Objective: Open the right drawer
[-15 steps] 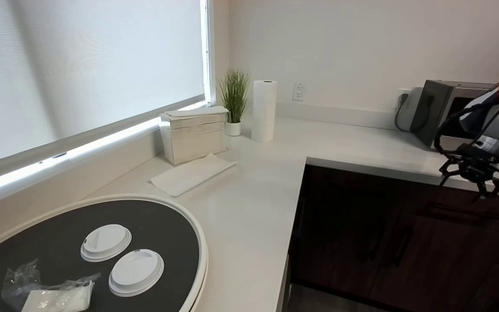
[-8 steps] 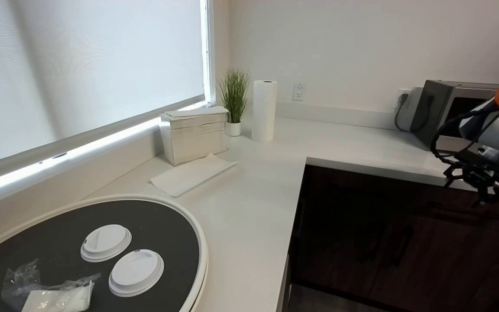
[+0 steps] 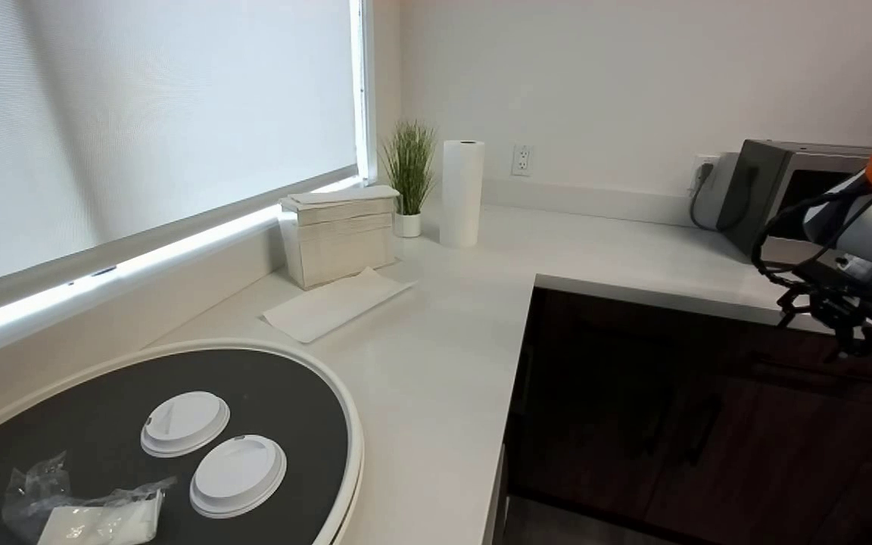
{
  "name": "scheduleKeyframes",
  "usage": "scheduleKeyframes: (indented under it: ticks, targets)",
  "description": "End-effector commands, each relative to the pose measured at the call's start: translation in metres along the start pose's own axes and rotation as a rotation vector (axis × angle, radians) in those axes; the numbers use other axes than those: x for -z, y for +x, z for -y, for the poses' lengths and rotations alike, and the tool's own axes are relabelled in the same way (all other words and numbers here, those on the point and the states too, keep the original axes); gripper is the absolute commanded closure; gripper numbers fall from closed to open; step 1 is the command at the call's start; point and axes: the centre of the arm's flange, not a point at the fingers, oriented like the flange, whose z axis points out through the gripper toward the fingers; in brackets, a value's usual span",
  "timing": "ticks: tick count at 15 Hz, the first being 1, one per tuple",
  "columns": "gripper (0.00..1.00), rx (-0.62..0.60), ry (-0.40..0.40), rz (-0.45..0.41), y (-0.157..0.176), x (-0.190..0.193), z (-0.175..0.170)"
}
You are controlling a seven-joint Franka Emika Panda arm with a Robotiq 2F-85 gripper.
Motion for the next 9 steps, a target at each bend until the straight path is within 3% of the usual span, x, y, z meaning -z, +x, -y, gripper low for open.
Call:
scheduleKeyframes:
  ticks: [1, 6, 9]
  targets:
    - [0.0, -0.179, 0.02, -0.051, -0.003, -0.002, -0.004]
    - [0.0, -0.408, 0.074, -0.14, 0.01, -0.002, -0.007]
    - [0.0, -0.507, 0.047, -0.149, 0.014, -0.015, -0.013]
